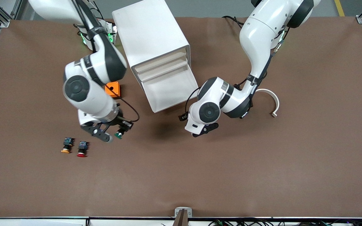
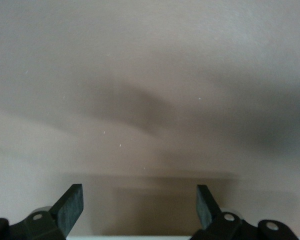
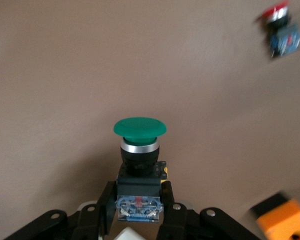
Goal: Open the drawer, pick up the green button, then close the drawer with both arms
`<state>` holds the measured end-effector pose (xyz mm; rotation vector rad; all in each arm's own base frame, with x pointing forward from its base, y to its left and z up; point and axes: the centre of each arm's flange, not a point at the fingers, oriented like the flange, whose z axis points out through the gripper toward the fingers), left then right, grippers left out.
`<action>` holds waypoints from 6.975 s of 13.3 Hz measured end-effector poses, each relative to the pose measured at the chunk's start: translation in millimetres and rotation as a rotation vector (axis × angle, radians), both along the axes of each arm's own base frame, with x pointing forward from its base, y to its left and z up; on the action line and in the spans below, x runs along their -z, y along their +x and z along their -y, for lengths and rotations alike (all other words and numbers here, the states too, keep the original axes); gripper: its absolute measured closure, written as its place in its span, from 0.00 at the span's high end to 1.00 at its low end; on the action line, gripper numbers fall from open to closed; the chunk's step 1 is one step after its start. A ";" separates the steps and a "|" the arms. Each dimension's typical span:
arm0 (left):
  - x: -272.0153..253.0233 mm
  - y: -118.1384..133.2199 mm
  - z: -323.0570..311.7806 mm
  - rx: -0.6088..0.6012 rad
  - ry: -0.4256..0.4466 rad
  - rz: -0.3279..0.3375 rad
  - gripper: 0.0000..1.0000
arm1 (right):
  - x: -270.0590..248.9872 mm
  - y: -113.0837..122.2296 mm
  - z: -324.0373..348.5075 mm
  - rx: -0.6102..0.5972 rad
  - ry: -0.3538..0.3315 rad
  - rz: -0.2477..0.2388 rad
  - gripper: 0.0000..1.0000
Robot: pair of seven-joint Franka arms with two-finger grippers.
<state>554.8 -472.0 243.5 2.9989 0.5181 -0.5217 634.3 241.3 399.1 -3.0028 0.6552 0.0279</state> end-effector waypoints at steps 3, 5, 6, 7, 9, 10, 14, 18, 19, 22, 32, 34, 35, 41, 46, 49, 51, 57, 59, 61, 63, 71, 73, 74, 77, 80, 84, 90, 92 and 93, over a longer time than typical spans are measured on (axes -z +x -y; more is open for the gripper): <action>12.2 -15.7 23.6 0.058 -0.012 0.059 1.00 | 10.4 23.1 68.2 -0.110 -0.003 0.002 0.41; 23.3 -35.5 42.8 0.090 -0.014 0.062 1.00 | 21.8 34.1 95.1 -0.166 -0.003 0.020 0.41; 27.9 -44.4 49.6 0.103 -0.010 0.057 1.00 | 30.4 39.9 106.7 -0.196 -0.004 0.033 0.41; 31.8 -53.2 55.2 0.110 -0.003 0.051 1.00 | 42.4 44.6 118.6 -0.231 -0.006 0.036 0.41; 34.7 -72.4 70.4 0.094 0.016 0.041 1.00 | 72.3 52.0 141.0 -0.295 -0.009 0.027 0.41; 34.6 -83.4 80.0 0.083 0.025 0.038 1.00 | 87.7 55.7 151.7 -0.318 -0.011 0.029 0.41; 35.0 -137.9 121.9 0.066 0.059 0.029 1.00 | 148.0 60.5 176.7 -0.369 -0.013 0.012 0.41; 32.7 -187.2 154.1 0.049 0.073 0.004 1.00 | 176.9 55.3 170.0 -0.381 -0.008 0.001 0.41; 32.0 -191.9 156.9 0.048 0.071 -0.002 1.00 | 181.0 53.4 168.7 -0.382 -0.006 -0.004 0.41; 31.7 -190.6 156.2 0.039 0.071 -0.004 1.00 | 190.6 49.7 167.4 -0.381 -0.001 -0.020 0.41; -45.6 37.8 -35.7 -0.198 0.129 0.227 1.00 | 163.0 64.2 170.5 -0.349 0.014 0.042 1.00; -77.2 65.7 -82.1 -0.176 0.127 0.247 1.00 | 122.9 66.4 175.2 -0.346 0.012 0.060 1.00; -92.8 78.2 -108.6 -0.153 0.125 0.249 1.00 | 98.0 65.6 178.8 -0.347 0.007 0.067 1.00; -187.3 117.3 -241.5 -0.180 0.122 0.289 1.00 | -50.6 37.6 220.6 -0.338 -0.075 0.097 1.00; -269.8 111.7 -317.6 -0.126 0.179 0.367 1.00 | -163.1 -9.9 235.7 -0.334 -0.126 0.144 1.00; -313.5 89.4 -354.3 -0.017 0.191 0.333 1.00 | -211.5 -46.4 240.1 -0.326 -0.129 0.126 1.00; -337.0 75.3 -374.3 0.067 0.188 0.317 1.00 | -234.3 -63.3 241.1 -0.323 -0.129 0.134 1.00; -372.0 33.4 -409.2 0.191 0.171 0.295 1.00 | -244.3 -88.4 252.9 -0.316 -0.113 0.036 1.00; -374.0 8.8 -405.0 0.199 0.133 0.280 1.00 | -244.8 -88.5 253.0 -0.323 -0.113 0.037 1.00; -373.5 -15.3 -408.2 0.208 0.115 0.280 1.00 | -245.1 -88.5 254.7 -0.321 -0.113 0.037 1.00; -375.2 -36.6 -404.5 0.221 0.117 0.293 1.00 | -245.1 -88.6 257.4 -0.316 -0.113 0.036 1.00; -378.2 -52.1 -389.7 0.250 0.118 0.322 1.00 | -257.5 -88.8 260.0 -0.311 -0.118 0.061 1.00; -380.9 -54.2 -387.5 0.254 0.118 0.327 1.00 | -257.8 -88.8 259.9 -0.312 -0.118 0.062 1.00; -381.9 -54.8 -387.5 0.254 0.119 0.329 1.00 | -257.8 -88.8 259.9 -0.312 -0.118 0.062 1.00; -382.3 -55.3 -387.8 0.254 0.119 0.328 1.00 | -257.2 -88.7 259.9 -0.313 -0.117 0.059 1.00; -381.9 -55.7 -388.4 0.253 0.119 0.324 1.00 | -257.2 -88.7 259.9 -0.314 -0.117 0.060 1.00; -382.1 -55.0 -390.7 0.248 0.119 0.325 1.00 | -258.3 -87.5 259.9 -0.316 -0.119 0.071 1.00; -387.5 -50.9 -397.7 0.234 0.119 0.337 1.00 | -259.3 -86.9 260.3 -0.315 -0.121 0.078 1.00; -385.1 -48.5 -397.7 0.234 0.118 0.332 1.00 | -259.3 -86.9 260.3 -0.315 -0.121 0.078 1.00; -385.4 -47.7 -397.9 0.233 0.118 0.333 1.00 | -259.3 -86.9 260.3 -0.315 -0.121 0.078 1.00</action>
